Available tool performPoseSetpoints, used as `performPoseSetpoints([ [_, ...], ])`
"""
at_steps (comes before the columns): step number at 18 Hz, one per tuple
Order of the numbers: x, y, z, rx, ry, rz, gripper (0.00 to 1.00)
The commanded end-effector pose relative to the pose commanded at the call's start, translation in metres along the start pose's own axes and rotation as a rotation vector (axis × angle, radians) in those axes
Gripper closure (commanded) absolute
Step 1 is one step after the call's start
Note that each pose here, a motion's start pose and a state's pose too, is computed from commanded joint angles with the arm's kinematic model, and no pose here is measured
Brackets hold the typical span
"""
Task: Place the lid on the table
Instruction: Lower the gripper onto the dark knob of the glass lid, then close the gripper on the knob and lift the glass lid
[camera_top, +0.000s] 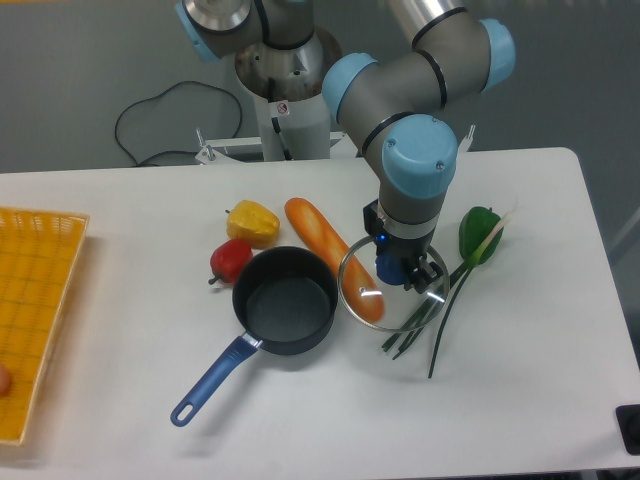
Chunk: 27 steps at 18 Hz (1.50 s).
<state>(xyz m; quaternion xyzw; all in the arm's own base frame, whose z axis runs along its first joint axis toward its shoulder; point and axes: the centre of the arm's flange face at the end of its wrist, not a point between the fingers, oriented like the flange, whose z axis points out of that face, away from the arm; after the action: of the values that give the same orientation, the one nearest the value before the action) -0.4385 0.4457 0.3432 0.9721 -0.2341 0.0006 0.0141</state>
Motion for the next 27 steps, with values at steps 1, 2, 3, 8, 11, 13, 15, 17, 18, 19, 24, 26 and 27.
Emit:
performPoseSetpoints([
  [1,0.001,-0.001,0.001,0.000,-0.003,-0.002,0.34],
  [2,0.002,-0.001,0.003,0.001,-0.006,-0.002,0.34],
  [3,0.002,0.000,0.004,0.001,-0.008,-0.003,0.34],
  [8,0.000,-0.001,0.001,-0.002,-0.013,-0.006,0.34],
  [11,0.000,-0.001,-0.001,-0.001,-0.016,-0.048,0.34],
  [13,0.000,0.000,0.000,-0.002,-0.016,-0.054,0.34],
  [15,-0.001,0.000,-0.002,0.002,-0.020,-0.097,0.34],
  [17,-0.003,0.001,0.000,0.000,-0.017,-0.141,0.34],
  [18,-0.004,0.001,0.000,-0.003,-0.018,-0.154,0.34],
  [19,-0.005,0.001,-0.001,-0.004,-0.021,-0.169,0.34],
  [24,-0.018,-0.005,0.001,0.011,-0.029,-0.318,0.34],
  [26,-0.026,-0.011,0.002,0.020,-0.041,-0.331,0.34],
  [27,-0.030,-0.019,0.003,0.044,-0.058,-0.356,0.34],
])
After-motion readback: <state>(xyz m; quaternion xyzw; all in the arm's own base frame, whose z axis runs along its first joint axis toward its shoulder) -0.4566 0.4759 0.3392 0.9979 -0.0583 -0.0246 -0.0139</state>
